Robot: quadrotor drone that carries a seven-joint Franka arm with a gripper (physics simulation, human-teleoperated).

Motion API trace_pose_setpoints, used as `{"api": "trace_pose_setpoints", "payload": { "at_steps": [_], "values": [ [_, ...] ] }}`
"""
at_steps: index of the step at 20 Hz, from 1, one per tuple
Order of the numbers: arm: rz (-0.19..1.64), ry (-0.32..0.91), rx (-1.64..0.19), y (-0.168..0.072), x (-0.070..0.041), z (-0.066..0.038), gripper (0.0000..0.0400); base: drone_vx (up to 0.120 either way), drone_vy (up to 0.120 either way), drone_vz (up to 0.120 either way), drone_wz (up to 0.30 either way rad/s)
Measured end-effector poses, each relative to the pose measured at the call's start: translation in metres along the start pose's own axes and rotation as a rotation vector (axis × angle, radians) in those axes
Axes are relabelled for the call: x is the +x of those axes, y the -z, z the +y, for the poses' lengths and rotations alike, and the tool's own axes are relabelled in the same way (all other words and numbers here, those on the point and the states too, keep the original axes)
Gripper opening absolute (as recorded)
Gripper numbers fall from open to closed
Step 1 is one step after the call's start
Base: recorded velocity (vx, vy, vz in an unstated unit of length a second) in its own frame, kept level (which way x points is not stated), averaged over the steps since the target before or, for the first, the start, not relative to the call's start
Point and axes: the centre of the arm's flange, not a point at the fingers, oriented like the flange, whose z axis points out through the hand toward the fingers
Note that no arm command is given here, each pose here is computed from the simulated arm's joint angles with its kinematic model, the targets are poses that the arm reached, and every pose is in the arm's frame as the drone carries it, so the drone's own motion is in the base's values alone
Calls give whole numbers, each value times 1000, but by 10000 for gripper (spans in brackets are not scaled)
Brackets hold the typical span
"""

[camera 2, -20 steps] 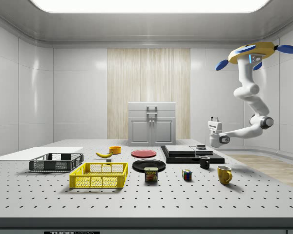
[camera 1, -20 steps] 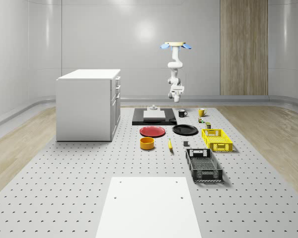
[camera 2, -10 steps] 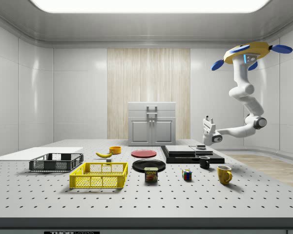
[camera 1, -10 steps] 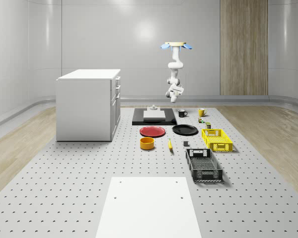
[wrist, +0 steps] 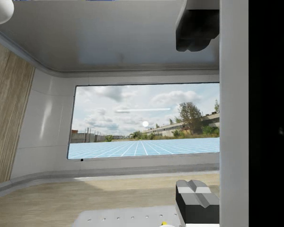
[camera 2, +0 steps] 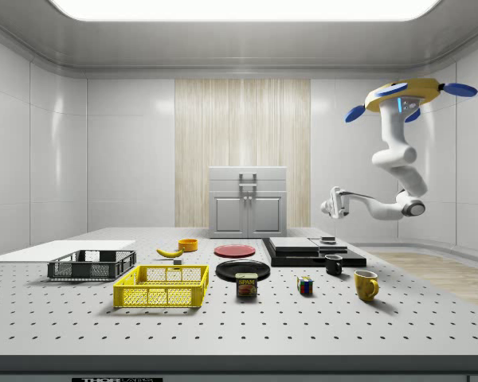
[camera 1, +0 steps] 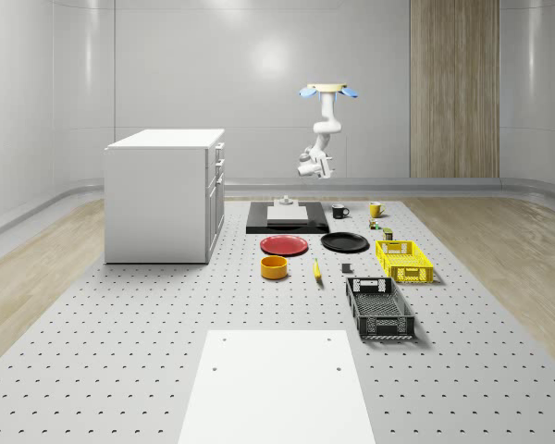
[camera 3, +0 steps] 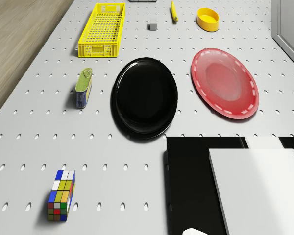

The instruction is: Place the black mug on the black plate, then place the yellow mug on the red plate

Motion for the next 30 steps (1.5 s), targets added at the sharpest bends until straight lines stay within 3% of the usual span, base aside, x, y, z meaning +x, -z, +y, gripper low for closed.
{"api": "trace_pose_setpoints", "payload": {
  "at_steps": [4, 8, 14, 23, 30],
  "values": [
    [461, 14, -464, -21, -43, -42, 400, 0, 0, -120, 0],
    [777, 26, -780, -55, -63, -62, 400, 0, 0, -120, 0],
    [1000, 37, -997, -83, -71, -68, 400, 0, 0, -120, 0],
    [1095, 42, -1087, -96, -73, -69, 400, 0, 0, -120, 0],
    [1112, 43, -1102, -99, -73, -69, 400, 120, 0, -120, 0]
  ]
}}
